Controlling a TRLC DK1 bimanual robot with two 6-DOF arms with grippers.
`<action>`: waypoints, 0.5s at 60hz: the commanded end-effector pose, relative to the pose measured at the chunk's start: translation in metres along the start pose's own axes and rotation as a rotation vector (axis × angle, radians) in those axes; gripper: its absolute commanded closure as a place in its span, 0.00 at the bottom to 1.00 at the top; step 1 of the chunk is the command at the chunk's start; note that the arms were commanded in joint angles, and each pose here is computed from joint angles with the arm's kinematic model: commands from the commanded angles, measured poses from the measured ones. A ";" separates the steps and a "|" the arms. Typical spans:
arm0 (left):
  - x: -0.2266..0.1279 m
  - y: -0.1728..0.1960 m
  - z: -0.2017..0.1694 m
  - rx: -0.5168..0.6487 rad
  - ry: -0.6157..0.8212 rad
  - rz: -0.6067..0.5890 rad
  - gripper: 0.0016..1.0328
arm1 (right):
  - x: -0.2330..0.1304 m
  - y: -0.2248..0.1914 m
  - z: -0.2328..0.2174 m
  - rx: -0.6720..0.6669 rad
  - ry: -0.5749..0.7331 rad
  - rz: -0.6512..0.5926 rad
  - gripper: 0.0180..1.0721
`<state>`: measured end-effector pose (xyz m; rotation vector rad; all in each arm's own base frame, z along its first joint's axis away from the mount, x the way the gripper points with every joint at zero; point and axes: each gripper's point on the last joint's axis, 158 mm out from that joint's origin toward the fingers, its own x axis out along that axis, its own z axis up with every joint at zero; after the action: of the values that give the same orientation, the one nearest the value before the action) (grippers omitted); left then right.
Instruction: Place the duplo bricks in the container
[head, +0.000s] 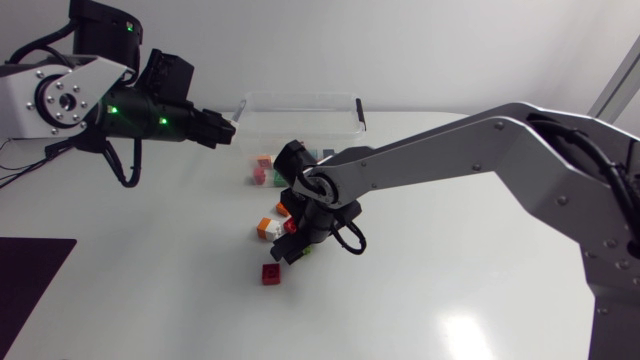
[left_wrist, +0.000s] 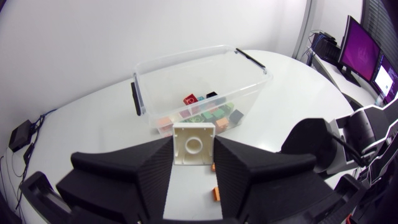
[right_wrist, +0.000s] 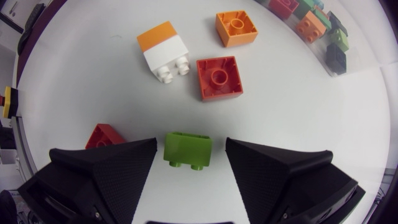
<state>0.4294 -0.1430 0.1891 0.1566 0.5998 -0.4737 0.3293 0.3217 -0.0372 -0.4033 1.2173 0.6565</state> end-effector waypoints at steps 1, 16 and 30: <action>0.006 0.006 0.015 -0.016 -0.025 -0.001 0.78 | 0.007 0.003 -0.003 0.019 0.020 0.004 0.28; 0.027 0.013 0.029 -0.022 -0.045 -0.005 0.78 | 0.012 0.003 -0.003 0.012 0.016 0.006 0.44; 0.041 0.014 0.040 -0.020 -0.071 -0.012 0.78 | 0.014 0.003 0.000 0.010 0.003 0.005 0.55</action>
<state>0.4737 -0.1539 0.1894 0.1450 0.5620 -0.4827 0.3304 0.3238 -0.0417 -0.4028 1.2140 0.6588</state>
